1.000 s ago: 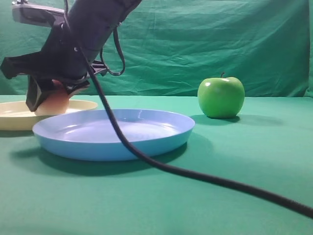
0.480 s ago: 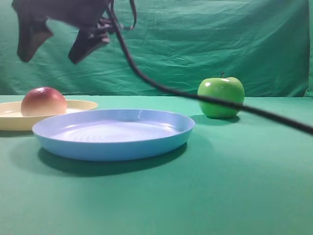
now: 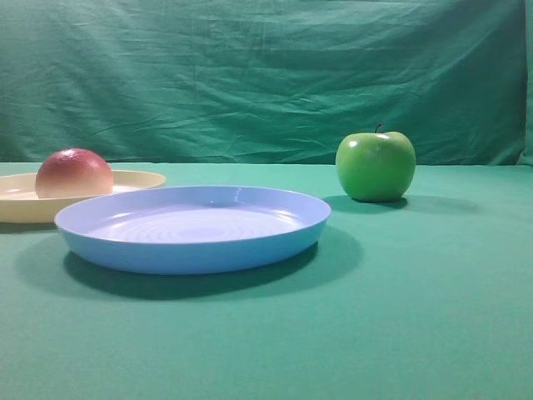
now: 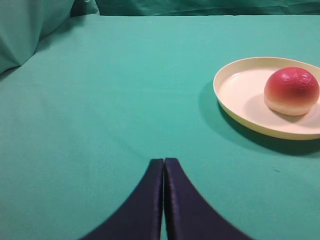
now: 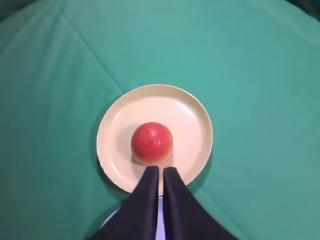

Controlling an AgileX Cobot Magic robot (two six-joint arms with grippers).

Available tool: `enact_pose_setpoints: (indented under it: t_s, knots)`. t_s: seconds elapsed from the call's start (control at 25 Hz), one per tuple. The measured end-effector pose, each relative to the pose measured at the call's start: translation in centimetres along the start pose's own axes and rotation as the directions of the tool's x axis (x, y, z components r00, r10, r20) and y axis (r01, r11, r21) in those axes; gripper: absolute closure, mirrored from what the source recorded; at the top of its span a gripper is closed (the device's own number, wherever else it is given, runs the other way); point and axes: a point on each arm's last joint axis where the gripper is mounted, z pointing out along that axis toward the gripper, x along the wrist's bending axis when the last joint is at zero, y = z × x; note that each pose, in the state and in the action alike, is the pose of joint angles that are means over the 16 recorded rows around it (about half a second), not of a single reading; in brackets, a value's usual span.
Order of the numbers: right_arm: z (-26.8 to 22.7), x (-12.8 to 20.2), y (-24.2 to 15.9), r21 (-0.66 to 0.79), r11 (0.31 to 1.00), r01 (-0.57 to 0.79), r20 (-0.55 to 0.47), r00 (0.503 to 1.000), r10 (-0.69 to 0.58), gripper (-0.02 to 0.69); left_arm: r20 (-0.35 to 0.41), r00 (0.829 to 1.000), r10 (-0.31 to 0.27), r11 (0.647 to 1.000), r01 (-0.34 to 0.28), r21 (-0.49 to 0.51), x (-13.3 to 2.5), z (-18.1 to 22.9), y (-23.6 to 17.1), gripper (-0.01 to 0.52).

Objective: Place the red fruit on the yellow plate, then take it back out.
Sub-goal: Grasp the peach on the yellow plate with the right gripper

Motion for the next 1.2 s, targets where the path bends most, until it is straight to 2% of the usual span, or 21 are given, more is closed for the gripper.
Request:
enact_pose_setpoints:
  t_s: [0.4, 0.76, 1.0, 1.2]
  knots:
    - [-7.9, 2.7, -7.4, -0.135, 0.991, -0.003, 0.064, 0.998, 0.011, 0.665, 0.000, 1.000, 0.000, 1.000, 0.000, 0.000, 0.0, 0.0, 0.0, 0.514]
    - [-13.4, 3.7, -12.1, -0.253, 0.967, 0.021, 0.197, 0.980, 0.030, 0.665, 0.000, 1.000, 0.000, 1.000, 0.000, 0.000, 0.0, 0.0, 0.0, 0.514]
    - [-16.8, 3.4, -14.8, -0.336, 0.942, -0.015, 0.327, 0.936, 0.132, 0.665, 0.000, 1.000, 0.000, 1.000, 0.000, 0.000, 0.0, 0.0, 0.0, 0.514]
    - [-18.2, 2.8, -17.7, -0.413, 0.909, -0.062, 0.439, 0.861, 0.258, 0.665, 0.000, 1.000, 0.000, 1.000, 0.000, 0.000, 0.0, 0.0, 0.0, 0.514]
